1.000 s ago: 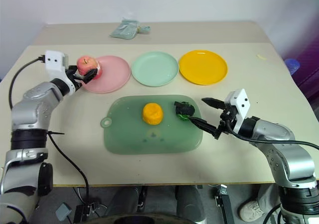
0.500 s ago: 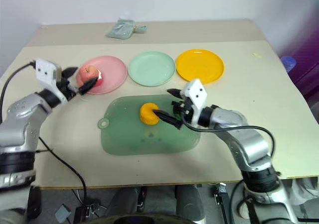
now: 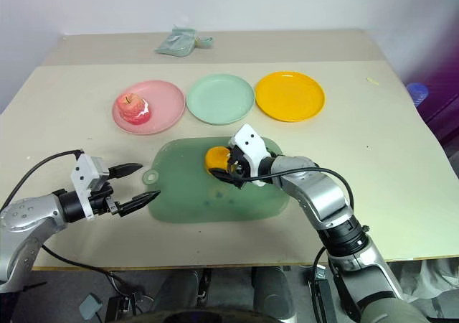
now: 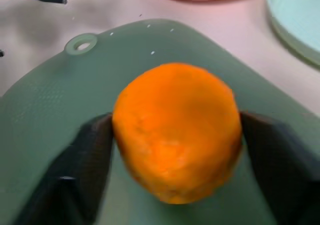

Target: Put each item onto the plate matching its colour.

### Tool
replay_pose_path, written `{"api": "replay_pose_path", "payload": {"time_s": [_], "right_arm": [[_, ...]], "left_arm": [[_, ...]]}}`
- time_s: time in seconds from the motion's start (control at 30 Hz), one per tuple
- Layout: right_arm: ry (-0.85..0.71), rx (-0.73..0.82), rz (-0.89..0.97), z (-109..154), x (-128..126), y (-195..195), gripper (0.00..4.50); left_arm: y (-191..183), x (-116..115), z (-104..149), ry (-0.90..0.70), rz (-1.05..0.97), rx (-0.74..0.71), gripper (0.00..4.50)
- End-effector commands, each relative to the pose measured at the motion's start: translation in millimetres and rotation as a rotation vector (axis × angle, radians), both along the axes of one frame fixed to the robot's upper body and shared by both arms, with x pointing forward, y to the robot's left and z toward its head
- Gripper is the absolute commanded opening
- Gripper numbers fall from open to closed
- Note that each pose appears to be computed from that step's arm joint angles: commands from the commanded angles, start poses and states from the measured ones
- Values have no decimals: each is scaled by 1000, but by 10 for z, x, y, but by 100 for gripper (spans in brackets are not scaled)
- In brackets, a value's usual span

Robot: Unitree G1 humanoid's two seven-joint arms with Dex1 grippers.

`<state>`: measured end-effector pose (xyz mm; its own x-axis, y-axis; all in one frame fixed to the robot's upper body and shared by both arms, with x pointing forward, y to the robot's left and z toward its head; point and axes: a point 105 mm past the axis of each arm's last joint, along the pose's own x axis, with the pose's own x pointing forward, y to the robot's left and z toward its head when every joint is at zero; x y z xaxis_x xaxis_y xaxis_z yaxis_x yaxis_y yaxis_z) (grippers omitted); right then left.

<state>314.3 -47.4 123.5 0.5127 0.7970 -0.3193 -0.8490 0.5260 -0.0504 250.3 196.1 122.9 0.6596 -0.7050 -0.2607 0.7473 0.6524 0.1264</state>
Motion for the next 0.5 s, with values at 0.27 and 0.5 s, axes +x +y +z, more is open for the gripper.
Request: {"api": "replay_pose_path", "payload": {"time_s": [0.27,0.5], "right_arm": [[-204,150,-545,802,923,-729,269],[-203,157,-825,816,1484,-1283,413]], "left_arm": [[-245,-56,74,-30,-72,-46,450],[-325,-13,41,-33,-79,-58,450]]}}
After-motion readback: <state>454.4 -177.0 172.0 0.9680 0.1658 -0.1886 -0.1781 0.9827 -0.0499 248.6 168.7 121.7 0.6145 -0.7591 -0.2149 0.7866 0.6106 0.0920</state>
